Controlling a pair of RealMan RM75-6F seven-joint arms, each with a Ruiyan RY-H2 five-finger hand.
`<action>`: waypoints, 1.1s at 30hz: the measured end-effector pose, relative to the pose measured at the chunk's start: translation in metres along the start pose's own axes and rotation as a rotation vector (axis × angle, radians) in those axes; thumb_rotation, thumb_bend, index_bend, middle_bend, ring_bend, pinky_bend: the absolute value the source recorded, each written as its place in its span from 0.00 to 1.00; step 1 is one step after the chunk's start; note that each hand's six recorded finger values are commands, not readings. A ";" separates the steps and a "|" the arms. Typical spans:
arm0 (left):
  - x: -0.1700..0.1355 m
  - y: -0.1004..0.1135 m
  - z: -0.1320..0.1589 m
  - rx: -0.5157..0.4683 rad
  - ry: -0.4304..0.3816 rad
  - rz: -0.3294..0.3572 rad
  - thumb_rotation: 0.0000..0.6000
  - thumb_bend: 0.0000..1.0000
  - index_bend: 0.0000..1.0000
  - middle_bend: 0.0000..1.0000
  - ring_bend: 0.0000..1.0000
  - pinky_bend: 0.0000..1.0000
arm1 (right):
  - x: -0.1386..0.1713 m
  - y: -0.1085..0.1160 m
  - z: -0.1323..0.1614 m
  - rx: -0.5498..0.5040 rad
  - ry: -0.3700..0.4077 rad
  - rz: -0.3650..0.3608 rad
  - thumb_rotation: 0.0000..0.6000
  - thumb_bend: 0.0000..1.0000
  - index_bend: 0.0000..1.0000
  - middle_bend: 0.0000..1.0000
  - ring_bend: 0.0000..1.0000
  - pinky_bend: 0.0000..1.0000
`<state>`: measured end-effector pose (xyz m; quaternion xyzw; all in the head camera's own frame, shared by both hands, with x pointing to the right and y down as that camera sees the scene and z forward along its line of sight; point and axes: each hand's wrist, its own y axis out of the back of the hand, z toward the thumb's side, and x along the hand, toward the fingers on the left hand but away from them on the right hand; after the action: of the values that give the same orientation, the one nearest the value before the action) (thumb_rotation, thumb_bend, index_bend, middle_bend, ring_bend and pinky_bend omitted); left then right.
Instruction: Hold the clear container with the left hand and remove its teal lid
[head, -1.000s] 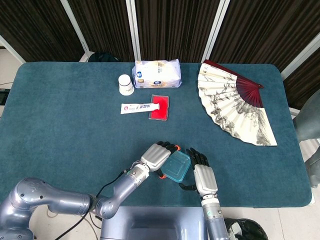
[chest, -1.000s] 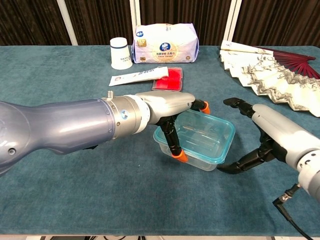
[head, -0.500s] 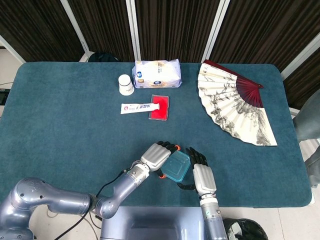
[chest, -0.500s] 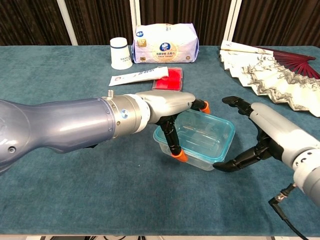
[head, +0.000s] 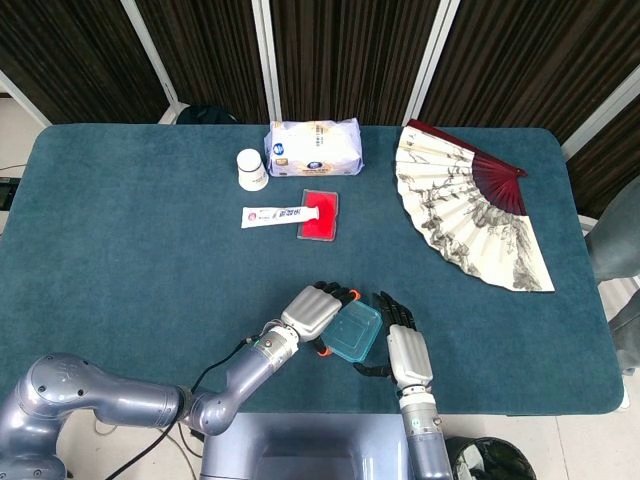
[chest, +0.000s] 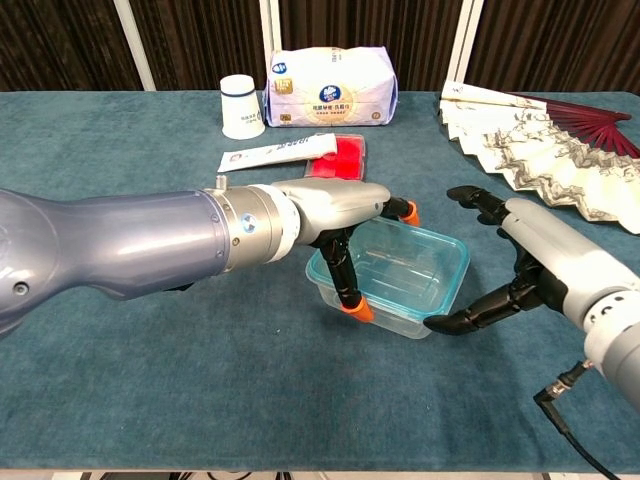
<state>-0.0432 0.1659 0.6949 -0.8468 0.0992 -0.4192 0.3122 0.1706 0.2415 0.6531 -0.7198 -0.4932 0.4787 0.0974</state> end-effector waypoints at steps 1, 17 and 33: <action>0.000 0.001 0.000 0.005 -0.002 -0.001 1.00 0.14 0.19 0.34 0.27 0.44 | 0.000 0.000 0.000 0.001 0.000 -0.003 1.00 0.17 0.00 0.00 0.00 0.00; 0.003 0.005 0.001 0.060 -0.011 -0.057 1.00 0.14 0.22 0.37 0.31 0.47 | -0.003 0.005 -0.002 -0.031 0.026 -0.041 1.00 0.17 0.00 0.00 0.00 0.00; 0.005 0.008 0.005 0.075 -0.006 -0.062 1.00 0.14 0.23 0.34 0.29 0.46 | -0.006 0.009 -0.001 -0.055 0.028 -0.062 1.00 0.17 0.00 0.00 0.00 0.00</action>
<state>-0.0354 0.1602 0.6906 -0.8384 0.0561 -0.4295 0.3308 0.1764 0.2327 0.6516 -0.7130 -0.5271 0.4516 0.0991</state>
